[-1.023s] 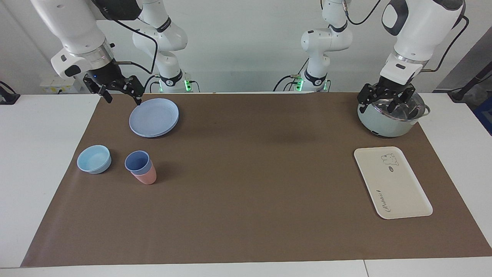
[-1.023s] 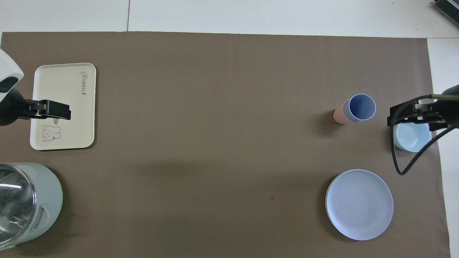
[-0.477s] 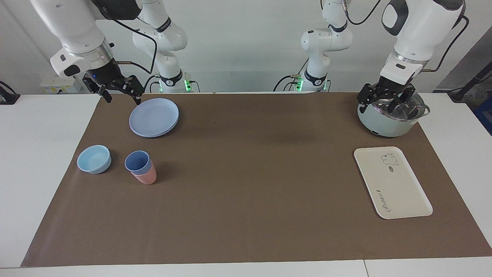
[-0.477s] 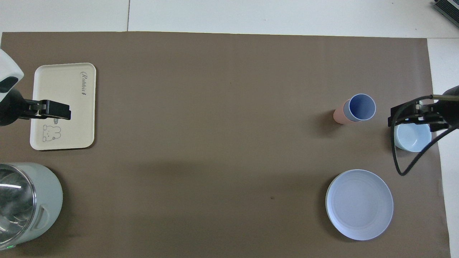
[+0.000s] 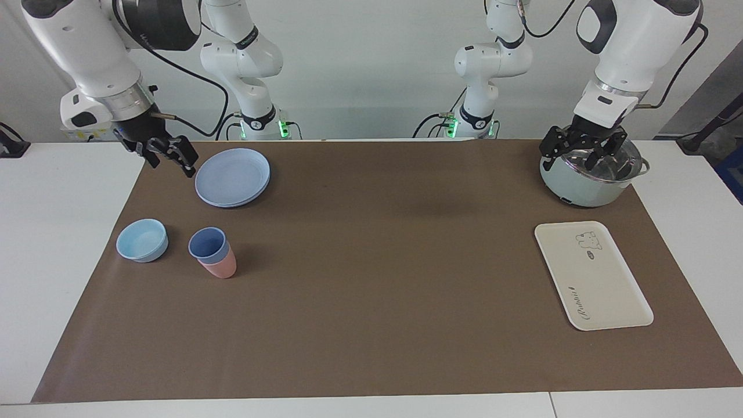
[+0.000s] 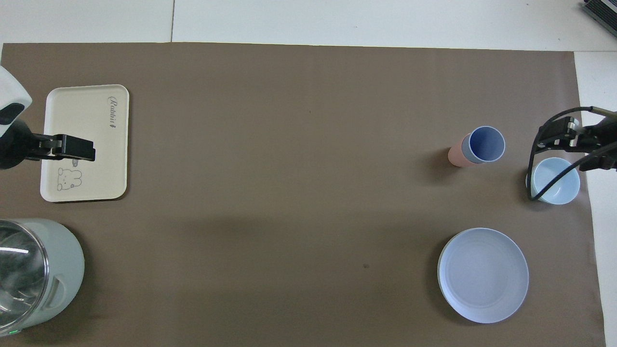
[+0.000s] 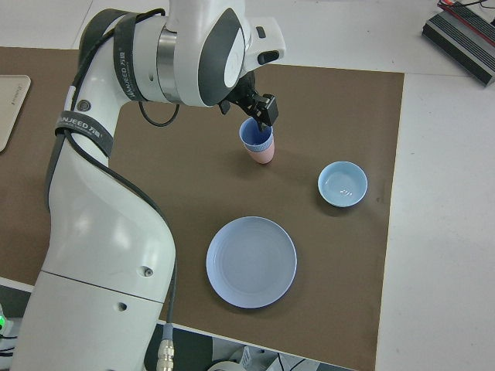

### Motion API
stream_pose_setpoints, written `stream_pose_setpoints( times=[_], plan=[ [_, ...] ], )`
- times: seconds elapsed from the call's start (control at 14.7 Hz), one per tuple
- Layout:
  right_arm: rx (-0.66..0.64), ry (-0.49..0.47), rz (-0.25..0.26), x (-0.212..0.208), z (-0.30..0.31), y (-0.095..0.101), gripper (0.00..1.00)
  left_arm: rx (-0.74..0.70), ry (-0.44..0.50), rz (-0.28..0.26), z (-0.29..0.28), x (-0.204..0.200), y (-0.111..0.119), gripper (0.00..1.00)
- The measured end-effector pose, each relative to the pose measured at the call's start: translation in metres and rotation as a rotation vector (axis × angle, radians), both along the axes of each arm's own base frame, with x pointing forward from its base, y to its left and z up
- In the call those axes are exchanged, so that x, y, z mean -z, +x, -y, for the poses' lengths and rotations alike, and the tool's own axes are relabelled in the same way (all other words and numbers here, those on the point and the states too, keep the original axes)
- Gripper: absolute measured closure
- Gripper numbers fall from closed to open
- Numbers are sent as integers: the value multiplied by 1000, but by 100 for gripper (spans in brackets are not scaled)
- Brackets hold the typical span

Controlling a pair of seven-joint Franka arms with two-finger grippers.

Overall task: Place cup on tray
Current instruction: 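Raise the right gripper up and away from the pale blue bowl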

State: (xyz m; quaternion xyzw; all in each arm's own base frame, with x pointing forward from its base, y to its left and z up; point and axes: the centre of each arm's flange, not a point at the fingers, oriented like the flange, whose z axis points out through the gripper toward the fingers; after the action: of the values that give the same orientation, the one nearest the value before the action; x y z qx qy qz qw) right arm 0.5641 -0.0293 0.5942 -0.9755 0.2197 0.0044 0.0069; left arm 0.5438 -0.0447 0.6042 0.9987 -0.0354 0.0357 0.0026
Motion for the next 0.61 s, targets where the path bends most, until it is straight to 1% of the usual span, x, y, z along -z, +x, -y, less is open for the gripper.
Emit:
stream_pose_setpoints(
  times=[0.14,0.27,0.34,0.55,0.61],
  plan=[
    [163,6,5,11,12,7,11,0,0,0,0,0,0,0],
    [334,54,11,23,39,13,11,0,0,0,0,0,0,0],
    [399,78,6,30,56,15,11,0,0,0,0,0,0,0],
    [516,127,-39,61,97,21,11,0,0,0,0,0,0,0],
    [547,162,-57,75,107,24,11,0,0,0,0,0,0,0]
  ],
)
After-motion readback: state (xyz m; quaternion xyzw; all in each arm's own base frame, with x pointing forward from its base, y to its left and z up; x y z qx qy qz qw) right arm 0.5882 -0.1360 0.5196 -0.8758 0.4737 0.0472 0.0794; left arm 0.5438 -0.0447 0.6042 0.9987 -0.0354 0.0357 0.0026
